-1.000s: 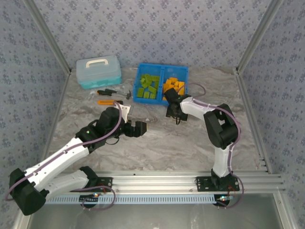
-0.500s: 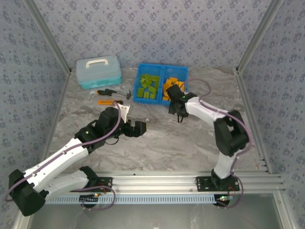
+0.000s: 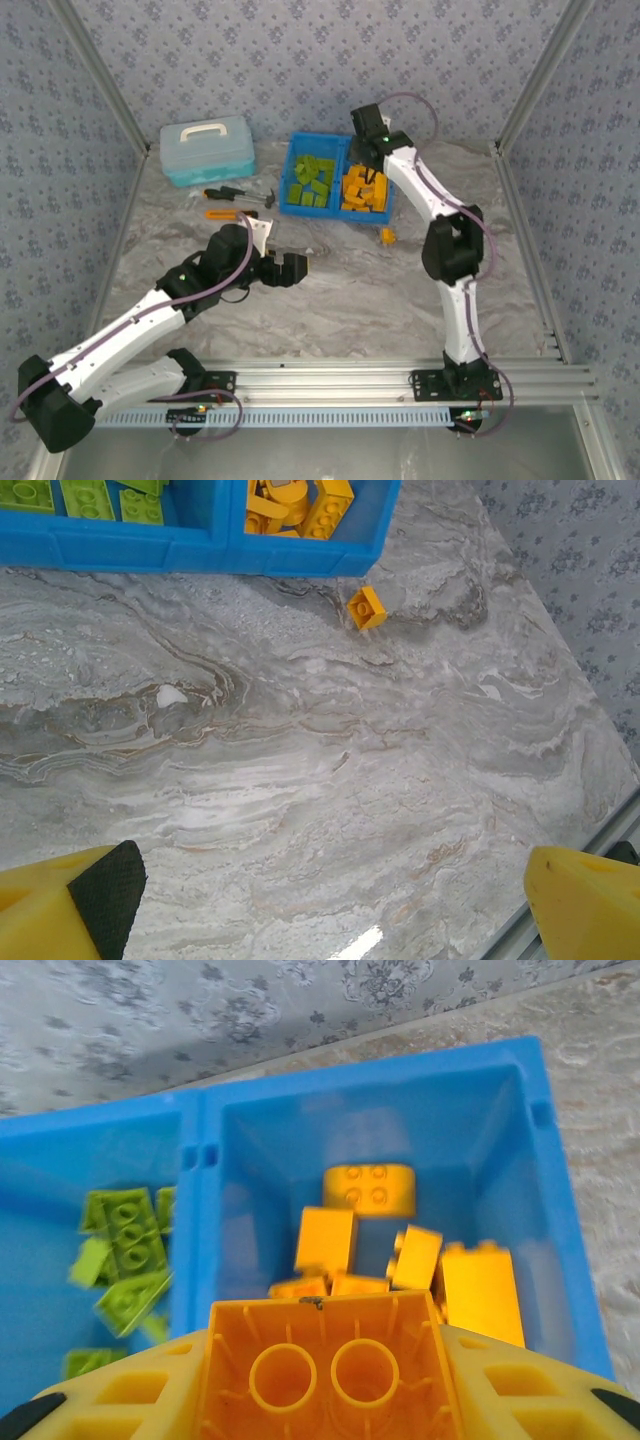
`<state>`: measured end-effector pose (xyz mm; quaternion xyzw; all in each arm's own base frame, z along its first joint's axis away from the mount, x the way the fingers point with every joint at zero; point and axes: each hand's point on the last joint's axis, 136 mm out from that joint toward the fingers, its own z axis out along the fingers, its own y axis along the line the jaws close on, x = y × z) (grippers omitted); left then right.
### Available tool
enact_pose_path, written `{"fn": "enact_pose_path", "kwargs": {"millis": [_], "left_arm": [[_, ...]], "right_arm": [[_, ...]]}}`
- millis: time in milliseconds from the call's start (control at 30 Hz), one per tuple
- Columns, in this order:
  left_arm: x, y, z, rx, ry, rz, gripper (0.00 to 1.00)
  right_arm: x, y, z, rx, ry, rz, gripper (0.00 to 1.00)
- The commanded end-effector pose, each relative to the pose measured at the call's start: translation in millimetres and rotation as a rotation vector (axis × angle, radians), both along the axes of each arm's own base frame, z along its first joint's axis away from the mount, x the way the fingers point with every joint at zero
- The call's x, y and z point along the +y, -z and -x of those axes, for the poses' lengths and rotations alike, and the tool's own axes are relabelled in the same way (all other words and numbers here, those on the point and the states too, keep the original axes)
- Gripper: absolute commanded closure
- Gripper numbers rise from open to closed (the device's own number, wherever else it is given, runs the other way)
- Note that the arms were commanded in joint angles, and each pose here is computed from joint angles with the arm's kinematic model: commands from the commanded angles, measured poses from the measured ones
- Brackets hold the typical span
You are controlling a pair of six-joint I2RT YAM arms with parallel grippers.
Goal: Sort the legos into containers by color
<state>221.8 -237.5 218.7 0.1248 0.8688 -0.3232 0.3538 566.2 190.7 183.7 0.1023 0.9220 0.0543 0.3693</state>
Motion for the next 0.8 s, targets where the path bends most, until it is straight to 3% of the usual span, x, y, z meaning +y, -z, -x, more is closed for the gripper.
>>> {"fn": "enact_pose_path", "kwargs": {"millis": [0, 133, 300, 467, 600, 767], "left_arm": [[-3, -24, 1, -0.041, 0.005, 0.043, 0.01], [-3, -23, 0, -0.038, 0.006, 0.038, 0.01], [-5, -22, -2, -0.041, 0.007, 0.037, 0.01], [-11, -25, -3, -0.043, 0.022, 0.038, 0.01], [-13, -24, -6, -0.049, 0.028, 0.025, 0.01], [-20, -21, -8, -0.037, 0.045, 0.026, 0.01]], "right_arm": [[-5, 14, -10, 0.071, -0.046, 0.073, 0.48], [-3, -15, -21, 0.011, -0.08, 0.062, 0.27], [-14, -59, 6, -0.004, -0.103, 0.092, 0.24], [-27, -88, 76, -0.03, -0.167, 0.075, 0.21], [-45, -64, 143, -0.023, -0.228, 0.074, 0.16], [-67, 15, 217, 0.103, -0.267, 0.102, 0.12]]}}
